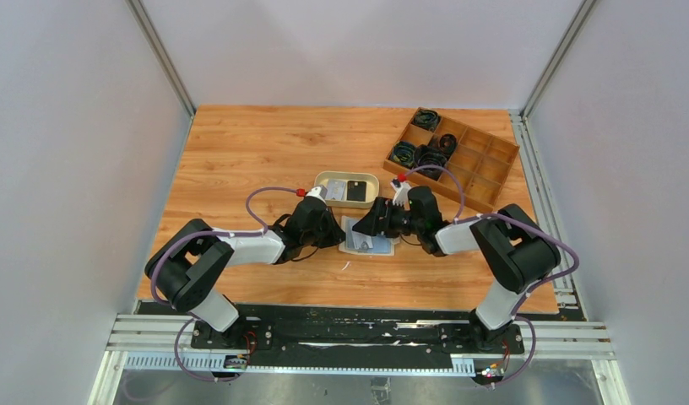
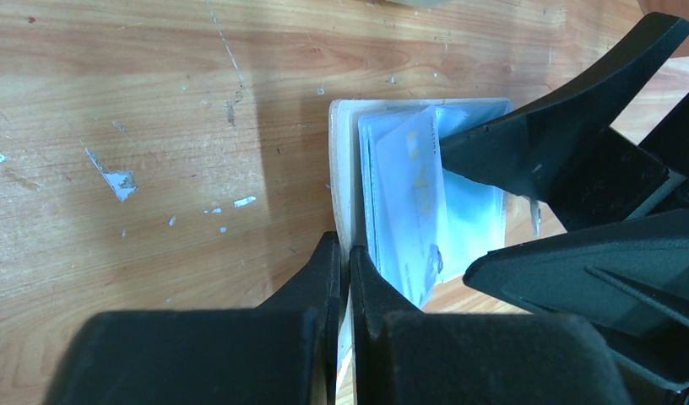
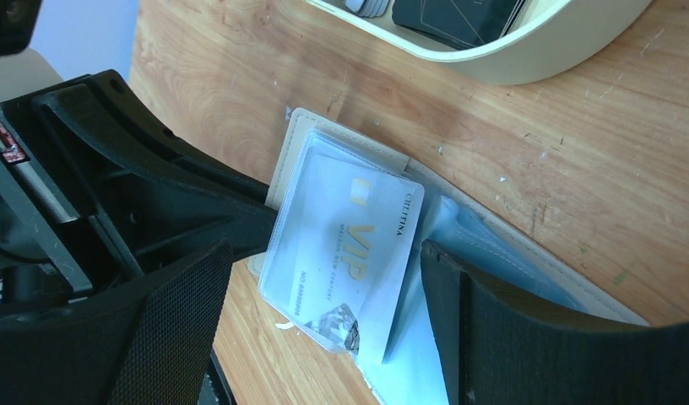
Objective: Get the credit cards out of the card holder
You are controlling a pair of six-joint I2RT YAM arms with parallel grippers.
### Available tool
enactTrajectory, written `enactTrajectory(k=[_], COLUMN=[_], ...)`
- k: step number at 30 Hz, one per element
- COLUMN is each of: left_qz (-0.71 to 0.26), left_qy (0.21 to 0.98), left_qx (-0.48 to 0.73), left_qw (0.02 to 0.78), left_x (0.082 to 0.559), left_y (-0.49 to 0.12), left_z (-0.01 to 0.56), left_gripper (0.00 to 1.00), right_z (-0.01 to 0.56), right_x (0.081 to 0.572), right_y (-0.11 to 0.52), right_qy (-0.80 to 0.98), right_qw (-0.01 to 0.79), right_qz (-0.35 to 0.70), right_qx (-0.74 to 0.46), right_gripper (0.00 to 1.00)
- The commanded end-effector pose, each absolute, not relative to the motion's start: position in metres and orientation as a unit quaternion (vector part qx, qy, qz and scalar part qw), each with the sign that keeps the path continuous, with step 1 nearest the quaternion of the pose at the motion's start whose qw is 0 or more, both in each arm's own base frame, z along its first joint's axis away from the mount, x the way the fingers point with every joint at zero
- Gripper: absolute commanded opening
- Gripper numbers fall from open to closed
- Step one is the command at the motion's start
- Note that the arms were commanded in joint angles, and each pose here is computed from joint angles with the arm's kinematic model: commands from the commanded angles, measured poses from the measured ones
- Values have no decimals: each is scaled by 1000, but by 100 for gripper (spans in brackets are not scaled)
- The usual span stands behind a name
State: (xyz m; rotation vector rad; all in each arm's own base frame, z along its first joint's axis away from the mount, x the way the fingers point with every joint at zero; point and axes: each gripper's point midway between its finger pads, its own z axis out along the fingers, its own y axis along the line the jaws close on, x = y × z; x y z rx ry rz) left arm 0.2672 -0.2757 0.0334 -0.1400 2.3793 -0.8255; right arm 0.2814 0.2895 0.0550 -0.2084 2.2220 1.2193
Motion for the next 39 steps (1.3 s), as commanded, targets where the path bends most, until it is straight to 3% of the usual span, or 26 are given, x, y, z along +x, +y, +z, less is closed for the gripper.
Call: enactTrajectory(k=[1, 21, 39], left_qz=[-248, -244, -241], left_qy=[925, 926, 927], left_qx=[-43, -45, -43], left_qw=[284, 283, 283], left_x=[253, 253, 254], left_y=[-253, -251, -251], left_z=[3, 1, 1], left_gripper=[0, 0, 0], right_z=[24, 51, 66], right_x=[263, 240, 245], right_y=[277, 290, 298], right_qy=[853, 808, 735], right_qw=[237, 124, 127], right_qz=[464, 575, 663], right_qx=[-31, 21, 61], right_gripper=[86, 81, 77])
